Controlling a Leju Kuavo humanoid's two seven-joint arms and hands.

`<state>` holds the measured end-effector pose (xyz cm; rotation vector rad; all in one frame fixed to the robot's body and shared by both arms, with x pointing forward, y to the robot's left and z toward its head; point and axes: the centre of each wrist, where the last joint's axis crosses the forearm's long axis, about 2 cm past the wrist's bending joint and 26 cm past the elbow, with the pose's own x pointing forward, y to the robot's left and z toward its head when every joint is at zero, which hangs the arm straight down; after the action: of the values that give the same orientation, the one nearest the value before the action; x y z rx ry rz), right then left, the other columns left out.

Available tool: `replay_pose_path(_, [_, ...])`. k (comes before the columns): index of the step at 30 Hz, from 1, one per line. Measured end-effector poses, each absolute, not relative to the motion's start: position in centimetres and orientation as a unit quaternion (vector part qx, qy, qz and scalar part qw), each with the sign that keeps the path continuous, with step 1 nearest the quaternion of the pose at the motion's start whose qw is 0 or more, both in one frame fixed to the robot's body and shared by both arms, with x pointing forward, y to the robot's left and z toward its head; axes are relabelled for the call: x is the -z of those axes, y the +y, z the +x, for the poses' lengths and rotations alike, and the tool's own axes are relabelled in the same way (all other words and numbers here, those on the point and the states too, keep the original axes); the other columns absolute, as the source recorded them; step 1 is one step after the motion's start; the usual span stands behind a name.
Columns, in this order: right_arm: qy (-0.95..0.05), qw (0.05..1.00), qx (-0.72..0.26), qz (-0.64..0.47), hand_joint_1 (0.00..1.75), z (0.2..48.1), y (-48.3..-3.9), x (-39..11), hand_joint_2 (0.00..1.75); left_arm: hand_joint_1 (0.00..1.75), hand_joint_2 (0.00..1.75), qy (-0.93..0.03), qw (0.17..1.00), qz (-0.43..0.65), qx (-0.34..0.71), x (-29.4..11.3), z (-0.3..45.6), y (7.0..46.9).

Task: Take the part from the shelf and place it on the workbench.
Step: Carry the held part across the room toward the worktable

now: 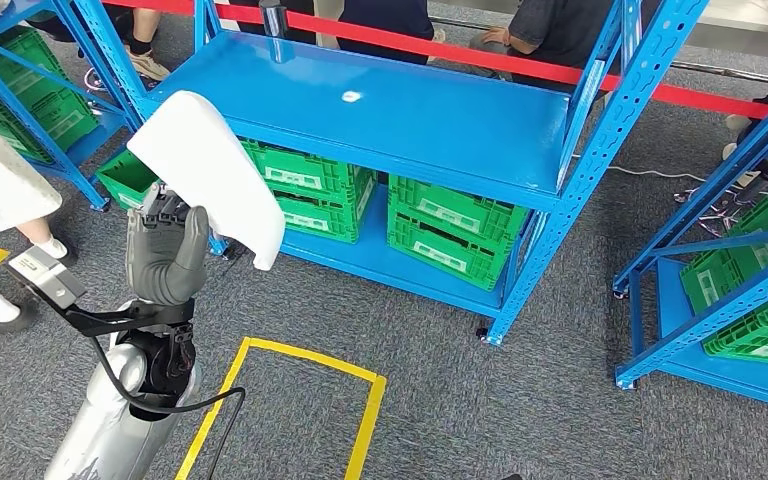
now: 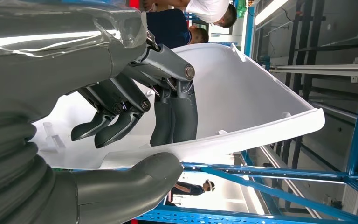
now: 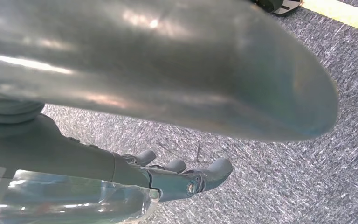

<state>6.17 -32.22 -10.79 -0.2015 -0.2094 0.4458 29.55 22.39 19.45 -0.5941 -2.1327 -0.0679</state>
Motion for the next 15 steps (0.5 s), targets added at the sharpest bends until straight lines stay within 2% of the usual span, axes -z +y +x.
replay_pose_path(15, [-0.103,0.965,-0.220,-0.100,0.00,6.17,-32.22,10.79,0.00,1.75,1.75,-0.861,0.447,-0.240,0.027,-19.45,29.55,22.39])
